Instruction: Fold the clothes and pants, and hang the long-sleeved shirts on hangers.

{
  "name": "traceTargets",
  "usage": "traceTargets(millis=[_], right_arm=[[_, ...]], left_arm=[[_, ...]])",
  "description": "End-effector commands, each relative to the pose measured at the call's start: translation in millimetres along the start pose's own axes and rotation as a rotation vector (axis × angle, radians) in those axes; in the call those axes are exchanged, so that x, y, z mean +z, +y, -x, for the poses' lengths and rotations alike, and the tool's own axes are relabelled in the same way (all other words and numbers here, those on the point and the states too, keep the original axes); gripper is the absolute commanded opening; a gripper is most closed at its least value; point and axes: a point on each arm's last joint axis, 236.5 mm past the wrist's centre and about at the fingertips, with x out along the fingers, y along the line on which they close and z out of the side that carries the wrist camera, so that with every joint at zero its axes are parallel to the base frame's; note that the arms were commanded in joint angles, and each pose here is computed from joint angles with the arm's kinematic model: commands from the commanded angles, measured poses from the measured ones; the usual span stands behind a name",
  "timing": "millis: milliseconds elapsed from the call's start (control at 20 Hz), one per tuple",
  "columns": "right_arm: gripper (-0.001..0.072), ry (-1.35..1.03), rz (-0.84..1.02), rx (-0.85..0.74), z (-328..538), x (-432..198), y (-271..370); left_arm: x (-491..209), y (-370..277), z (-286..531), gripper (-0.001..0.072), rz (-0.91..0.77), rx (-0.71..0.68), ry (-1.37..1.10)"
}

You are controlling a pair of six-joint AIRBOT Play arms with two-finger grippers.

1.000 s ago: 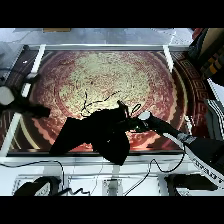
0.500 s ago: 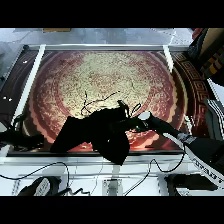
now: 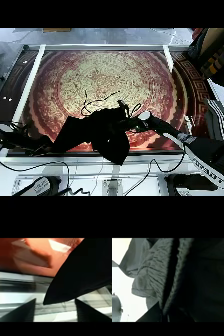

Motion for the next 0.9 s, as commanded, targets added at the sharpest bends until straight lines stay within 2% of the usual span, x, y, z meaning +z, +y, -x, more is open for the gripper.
traceTargets(millis=[0,200,300,400,450,650,850], right_arm=[[0.0019,-0.001,0.002,0.0,0,0,1],[0.0019,0.0,0.006,-0.003,0,0,0],[0.0019,0.001,0.008,-0.004,0,0,-1],[0.0019,0.001,0.008,-0.004,0,0,-1],[0.0019,0.001,0.008,-0.004,0,0,-1],[0.0018,-0.039,0.062,-0.03,14,23,-3],[0.0018,-0.25,0.168,-0.142,94,124,-9]], left_arm=[[4,-10,-13,0.0462,0.047,-0.081,0.032],[24,-19,-16,0.0457,0.064,-0.131,-0.036],[35,-28,-14,0.0247,0.077,-0.169,-0.08],[39,-37,-12,0.015,0.055,-0.208,-0.1],[41,-42,-10,0.0016,0.039,-0.229,-0.111],[80,-89,19,0.0007,-0.023,-0.434,-0.285],[152,-129,112,0.0006,-0.116,-0.54,-0.596]])
